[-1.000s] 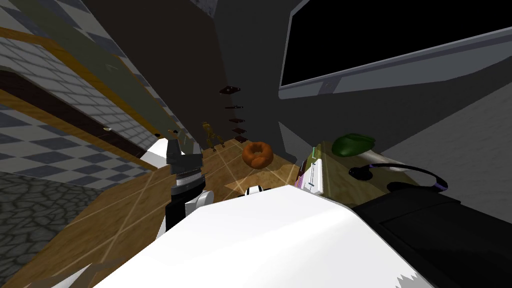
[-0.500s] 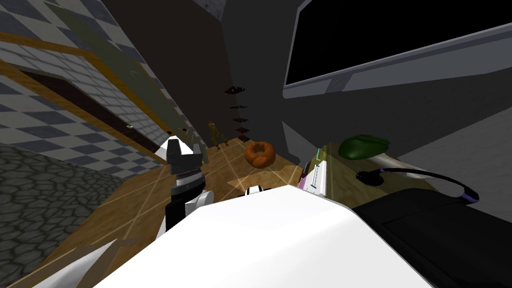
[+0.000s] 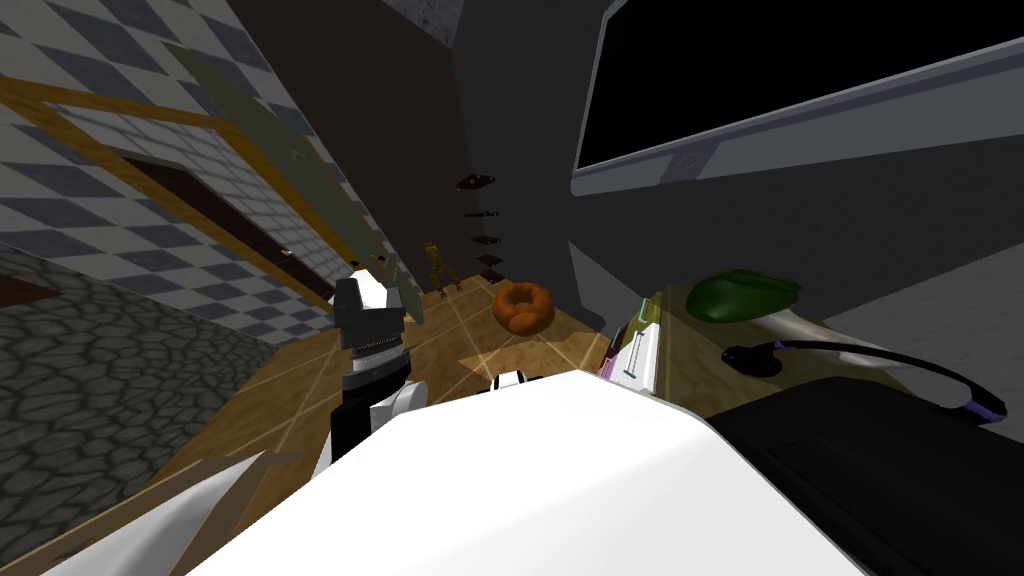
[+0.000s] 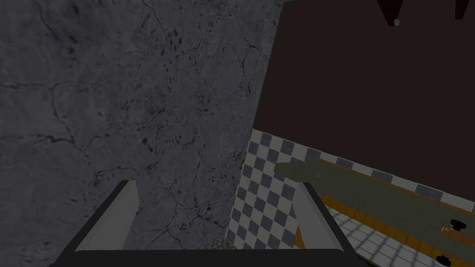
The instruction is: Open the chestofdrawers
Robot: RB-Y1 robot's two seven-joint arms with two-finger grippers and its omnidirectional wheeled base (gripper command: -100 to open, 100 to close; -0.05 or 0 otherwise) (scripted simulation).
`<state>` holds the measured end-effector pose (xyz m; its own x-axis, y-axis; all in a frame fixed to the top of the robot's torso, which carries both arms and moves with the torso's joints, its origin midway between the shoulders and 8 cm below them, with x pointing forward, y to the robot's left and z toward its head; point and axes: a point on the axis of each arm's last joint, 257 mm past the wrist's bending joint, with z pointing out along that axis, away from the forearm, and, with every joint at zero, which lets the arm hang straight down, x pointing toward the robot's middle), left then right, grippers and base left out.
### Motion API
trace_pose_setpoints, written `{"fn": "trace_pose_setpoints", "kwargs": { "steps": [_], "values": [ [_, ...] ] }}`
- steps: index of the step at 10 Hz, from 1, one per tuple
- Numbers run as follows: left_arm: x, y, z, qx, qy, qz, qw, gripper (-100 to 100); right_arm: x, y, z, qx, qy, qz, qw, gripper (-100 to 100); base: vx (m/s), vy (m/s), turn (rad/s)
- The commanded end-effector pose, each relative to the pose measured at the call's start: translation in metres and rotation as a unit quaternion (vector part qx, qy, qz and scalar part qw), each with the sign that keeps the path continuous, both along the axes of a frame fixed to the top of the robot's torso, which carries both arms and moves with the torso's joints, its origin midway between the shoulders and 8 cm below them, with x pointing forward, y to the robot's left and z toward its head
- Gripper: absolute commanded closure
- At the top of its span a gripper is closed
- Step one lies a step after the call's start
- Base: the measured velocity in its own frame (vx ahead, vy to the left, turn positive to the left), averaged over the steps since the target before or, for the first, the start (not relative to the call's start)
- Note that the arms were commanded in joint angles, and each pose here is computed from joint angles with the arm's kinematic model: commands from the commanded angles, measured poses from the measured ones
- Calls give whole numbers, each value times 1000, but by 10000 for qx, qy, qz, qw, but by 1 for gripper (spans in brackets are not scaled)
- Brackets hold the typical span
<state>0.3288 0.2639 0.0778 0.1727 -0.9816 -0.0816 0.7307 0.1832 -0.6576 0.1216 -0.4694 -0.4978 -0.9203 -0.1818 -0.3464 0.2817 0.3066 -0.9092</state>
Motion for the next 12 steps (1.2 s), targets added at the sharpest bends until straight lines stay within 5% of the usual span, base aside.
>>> {"fn": "trace_pose_setpoints", "kwargs": {
  "steps": [1, 12],
  "values": [
    [0, 0, 0, 0, 0, 0, 10000, 0, -3, -16, 19, -461, 118, 108, 9988, -100, -30, -7, 68],
    [0, 0, 0, 0, 0, 0, 10000, 0, -2, -31, 60, -1592, 463, 587, 9844, -100, -21, -5, 58]
  ]
}}
